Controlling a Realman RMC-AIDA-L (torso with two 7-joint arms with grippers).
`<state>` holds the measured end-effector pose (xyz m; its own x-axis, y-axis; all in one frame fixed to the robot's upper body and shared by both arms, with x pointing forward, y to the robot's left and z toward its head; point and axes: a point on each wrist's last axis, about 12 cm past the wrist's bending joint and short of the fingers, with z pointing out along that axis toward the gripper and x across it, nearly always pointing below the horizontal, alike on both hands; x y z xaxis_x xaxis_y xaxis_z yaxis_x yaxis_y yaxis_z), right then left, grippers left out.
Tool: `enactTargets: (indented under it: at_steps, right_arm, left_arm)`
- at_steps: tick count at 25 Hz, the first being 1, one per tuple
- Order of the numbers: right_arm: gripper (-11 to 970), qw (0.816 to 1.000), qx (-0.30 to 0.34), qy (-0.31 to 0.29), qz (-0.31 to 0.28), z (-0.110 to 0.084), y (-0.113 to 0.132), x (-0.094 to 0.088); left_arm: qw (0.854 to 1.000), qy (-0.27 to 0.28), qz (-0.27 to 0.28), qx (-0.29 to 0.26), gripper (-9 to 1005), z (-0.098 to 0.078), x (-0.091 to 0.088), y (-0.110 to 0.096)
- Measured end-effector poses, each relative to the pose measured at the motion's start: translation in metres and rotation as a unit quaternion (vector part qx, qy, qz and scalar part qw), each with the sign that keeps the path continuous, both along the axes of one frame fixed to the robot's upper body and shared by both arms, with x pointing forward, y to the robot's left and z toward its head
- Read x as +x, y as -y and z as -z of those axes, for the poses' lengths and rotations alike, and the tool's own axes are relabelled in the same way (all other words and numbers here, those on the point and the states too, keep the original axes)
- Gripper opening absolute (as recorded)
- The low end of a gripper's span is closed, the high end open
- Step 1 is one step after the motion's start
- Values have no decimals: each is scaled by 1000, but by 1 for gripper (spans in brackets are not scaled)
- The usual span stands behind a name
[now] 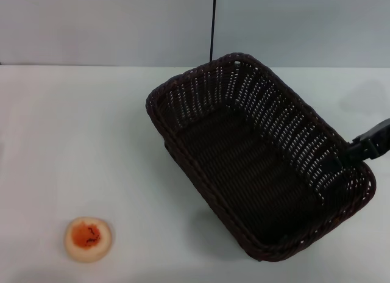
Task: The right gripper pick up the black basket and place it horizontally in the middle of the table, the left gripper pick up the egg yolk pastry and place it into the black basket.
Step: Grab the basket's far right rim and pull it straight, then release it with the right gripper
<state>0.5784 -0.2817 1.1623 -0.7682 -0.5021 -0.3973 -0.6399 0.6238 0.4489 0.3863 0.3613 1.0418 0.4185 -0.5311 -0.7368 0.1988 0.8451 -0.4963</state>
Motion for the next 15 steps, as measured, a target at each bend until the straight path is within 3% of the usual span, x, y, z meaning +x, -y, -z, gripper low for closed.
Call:
enactTargets:
  at_steps: [15]
  right_arm:
    - [760,1000,-10,0,16,17,1,-3]
  left_arm:
    - [1000,-11,7,-14,679,3,-4,0]
